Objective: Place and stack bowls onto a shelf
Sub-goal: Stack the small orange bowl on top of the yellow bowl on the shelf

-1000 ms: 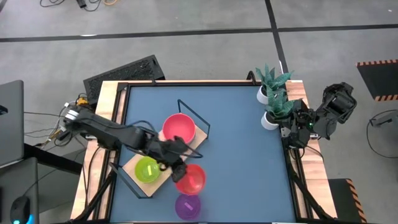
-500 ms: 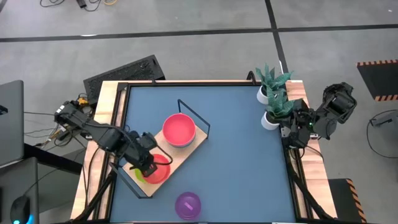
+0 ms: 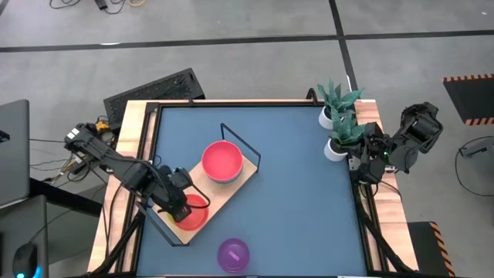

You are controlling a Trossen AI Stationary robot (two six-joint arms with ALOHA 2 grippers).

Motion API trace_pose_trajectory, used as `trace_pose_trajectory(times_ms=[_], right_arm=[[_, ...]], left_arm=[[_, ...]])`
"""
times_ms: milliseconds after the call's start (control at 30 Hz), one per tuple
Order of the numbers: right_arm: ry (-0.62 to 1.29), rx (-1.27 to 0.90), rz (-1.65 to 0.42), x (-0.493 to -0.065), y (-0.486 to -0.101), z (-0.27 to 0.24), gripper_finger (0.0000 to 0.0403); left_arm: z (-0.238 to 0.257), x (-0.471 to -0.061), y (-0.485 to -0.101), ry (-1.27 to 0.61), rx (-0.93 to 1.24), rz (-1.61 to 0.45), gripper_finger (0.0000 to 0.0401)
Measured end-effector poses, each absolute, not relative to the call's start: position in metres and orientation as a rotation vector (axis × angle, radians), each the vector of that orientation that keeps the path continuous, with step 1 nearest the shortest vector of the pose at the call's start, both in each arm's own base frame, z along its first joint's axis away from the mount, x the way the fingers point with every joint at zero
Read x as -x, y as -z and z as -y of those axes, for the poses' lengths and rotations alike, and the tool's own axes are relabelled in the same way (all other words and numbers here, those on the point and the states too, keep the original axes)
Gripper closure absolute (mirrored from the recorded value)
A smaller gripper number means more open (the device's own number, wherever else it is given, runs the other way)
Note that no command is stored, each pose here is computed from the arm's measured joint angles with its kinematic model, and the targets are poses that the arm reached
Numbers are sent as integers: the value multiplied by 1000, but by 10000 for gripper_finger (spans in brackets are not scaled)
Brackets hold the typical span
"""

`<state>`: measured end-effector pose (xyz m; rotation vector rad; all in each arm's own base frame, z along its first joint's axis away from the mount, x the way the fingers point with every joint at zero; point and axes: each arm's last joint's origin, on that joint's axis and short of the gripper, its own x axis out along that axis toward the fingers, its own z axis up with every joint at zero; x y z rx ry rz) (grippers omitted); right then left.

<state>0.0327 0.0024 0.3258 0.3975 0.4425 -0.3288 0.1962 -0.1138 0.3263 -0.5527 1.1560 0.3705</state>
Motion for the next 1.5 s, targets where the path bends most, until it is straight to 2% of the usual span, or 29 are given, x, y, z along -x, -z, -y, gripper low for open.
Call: trace_pose_trajectory(times_ms=[267, 667, 1500], right_arm=[[330, -402, -441, -33, -326, -2, 314], [330, -403, -442, -33, -326, -2, 314], [329, -405, -443, -33, -326, -2, 314]], left_arm=[[99, -173, -323, -388, 642, -1114, 401], [96, -165, -279, -432, 657, -1210, 401], [94, -163, -277, -470, 564, -1162, 401]])
